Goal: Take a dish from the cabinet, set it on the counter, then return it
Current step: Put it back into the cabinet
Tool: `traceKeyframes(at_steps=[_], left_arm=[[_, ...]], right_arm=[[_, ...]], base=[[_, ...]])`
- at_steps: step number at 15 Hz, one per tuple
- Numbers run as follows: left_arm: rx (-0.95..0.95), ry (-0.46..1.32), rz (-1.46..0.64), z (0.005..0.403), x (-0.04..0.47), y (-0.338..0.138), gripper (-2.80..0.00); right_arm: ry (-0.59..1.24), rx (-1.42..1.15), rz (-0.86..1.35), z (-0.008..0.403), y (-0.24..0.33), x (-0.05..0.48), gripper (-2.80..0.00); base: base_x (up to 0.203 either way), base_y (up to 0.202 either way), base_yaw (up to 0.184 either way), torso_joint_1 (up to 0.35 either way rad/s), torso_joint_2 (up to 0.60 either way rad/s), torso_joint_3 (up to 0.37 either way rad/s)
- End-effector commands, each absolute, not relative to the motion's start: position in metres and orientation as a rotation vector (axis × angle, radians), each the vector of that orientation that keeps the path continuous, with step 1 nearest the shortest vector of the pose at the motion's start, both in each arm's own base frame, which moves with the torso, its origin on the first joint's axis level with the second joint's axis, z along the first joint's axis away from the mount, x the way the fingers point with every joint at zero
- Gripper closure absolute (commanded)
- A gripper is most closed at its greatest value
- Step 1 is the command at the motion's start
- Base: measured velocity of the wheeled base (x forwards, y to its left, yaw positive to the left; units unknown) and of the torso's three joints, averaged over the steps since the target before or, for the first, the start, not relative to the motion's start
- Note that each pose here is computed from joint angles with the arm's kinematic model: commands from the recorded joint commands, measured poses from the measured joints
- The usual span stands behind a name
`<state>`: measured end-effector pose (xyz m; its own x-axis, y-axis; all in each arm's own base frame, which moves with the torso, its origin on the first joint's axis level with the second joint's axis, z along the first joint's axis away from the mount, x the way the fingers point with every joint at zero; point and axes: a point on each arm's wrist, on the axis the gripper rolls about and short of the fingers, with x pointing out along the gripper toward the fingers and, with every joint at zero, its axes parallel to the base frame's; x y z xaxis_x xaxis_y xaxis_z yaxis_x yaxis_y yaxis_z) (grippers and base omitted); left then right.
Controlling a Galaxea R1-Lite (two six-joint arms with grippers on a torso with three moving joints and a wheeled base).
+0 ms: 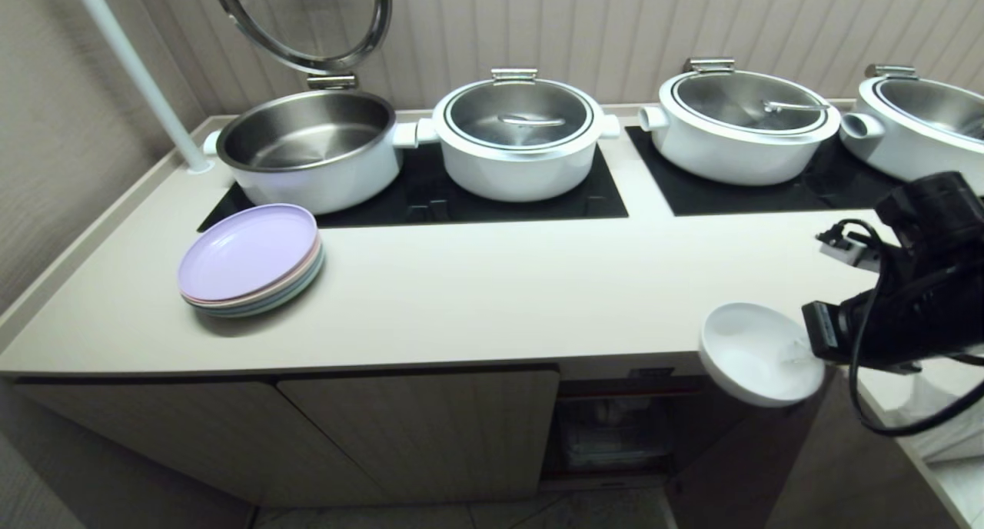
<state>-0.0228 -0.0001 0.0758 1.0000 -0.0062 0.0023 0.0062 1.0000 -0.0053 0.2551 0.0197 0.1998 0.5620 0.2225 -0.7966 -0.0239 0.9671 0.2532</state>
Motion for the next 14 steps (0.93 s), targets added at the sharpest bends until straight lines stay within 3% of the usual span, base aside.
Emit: traceKeyframes(at_steps=[1, 14], left_arm=[[-0.006, -0.003, -0.006, 0.076, -0.023, 0.000, 0.00], [-0.006, -0.003, -0.006, 0.076, -0.023, 0.000, 0.00]], right_arm=[[0.937, 0.225, 0.151, 0.207, 0.018, 0.230, 0.00], [0.945, 0.320, 0.028, 0.192, 0.046, 0.148, 0.00]], base=[[0.000, 0.000, 0.000, 0.000, 0.00, 0.000], [0.000, 0.000, 0.000, 0.000, 0.00, 0.000]])
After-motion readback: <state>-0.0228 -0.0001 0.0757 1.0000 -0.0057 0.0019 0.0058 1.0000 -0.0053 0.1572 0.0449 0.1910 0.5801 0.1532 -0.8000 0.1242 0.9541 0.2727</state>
